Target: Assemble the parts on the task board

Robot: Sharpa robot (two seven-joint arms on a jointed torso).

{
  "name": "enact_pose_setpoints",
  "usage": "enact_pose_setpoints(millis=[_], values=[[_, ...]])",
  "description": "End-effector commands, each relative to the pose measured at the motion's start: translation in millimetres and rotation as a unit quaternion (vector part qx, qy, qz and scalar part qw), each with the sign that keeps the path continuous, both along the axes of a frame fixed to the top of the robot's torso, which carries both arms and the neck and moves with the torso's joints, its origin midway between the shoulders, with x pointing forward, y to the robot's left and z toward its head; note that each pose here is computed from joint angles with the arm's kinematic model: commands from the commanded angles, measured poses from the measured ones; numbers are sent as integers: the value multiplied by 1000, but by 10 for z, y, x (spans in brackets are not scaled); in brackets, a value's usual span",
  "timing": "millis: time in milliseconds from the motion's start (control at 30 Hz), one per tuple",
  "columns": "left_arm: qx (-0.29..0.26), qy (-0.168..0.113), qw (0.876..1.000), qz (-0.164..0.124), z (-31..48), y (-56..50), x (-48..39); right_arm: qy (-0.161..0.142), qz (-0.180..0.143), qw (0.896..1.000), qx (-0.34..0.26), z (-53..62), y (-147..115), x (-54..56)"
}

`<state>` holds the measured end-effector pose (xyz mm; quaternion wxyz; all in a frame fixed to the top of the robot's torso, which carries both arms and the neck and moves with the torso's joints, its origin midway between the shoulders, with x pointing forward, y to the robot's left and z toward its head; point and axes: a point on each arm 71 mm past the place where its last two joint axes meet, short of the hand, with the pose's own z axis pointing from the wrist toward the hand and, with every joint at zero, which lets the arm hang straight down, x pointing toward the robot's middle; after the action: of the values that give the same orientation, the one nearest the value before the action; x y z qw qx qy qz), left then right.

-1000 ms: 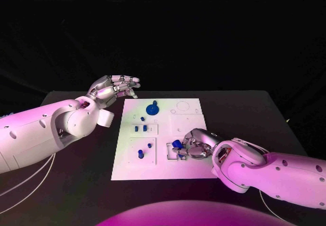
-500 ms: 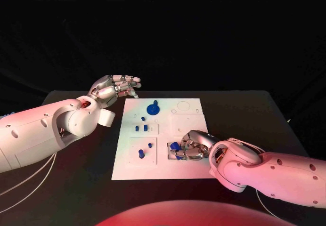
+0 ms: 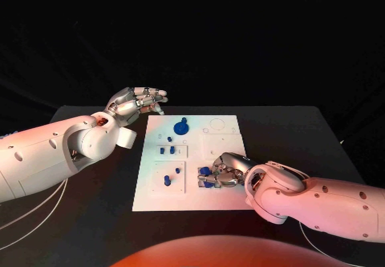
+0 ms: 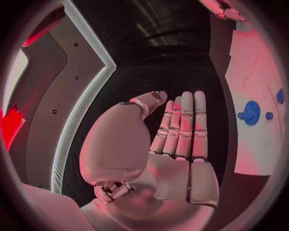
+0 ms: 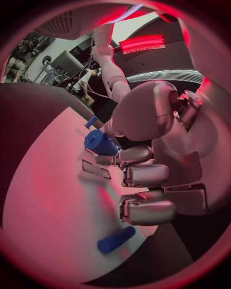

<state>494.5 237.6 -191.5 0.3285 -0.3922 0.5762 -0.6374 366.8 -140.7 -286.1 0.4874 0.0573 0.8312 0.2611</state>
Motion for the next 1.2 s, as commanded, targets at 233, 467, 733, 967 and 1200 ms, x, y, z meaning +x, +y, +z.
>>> enact_pose_setpoints(millis=[233,467,733,967,1200], values=[[-5,2,1000,-12,5,-28,-9,-14,-1,1000,-10,2,13,18],[-5,3,1000,-13,4,-28,-9,-21,-1,1000,-9,14,14,16],[-5,3,1000,-13,3,-23,-10,-30,5,1000,6,63,-8,-26],[-4,4,1000,-12,2,-18,-9,-30,14,999,12,95,-38,-71],[-3,5,1000,-11,-1,-13,-7,-28,19,999,9,99,-41,-86]])
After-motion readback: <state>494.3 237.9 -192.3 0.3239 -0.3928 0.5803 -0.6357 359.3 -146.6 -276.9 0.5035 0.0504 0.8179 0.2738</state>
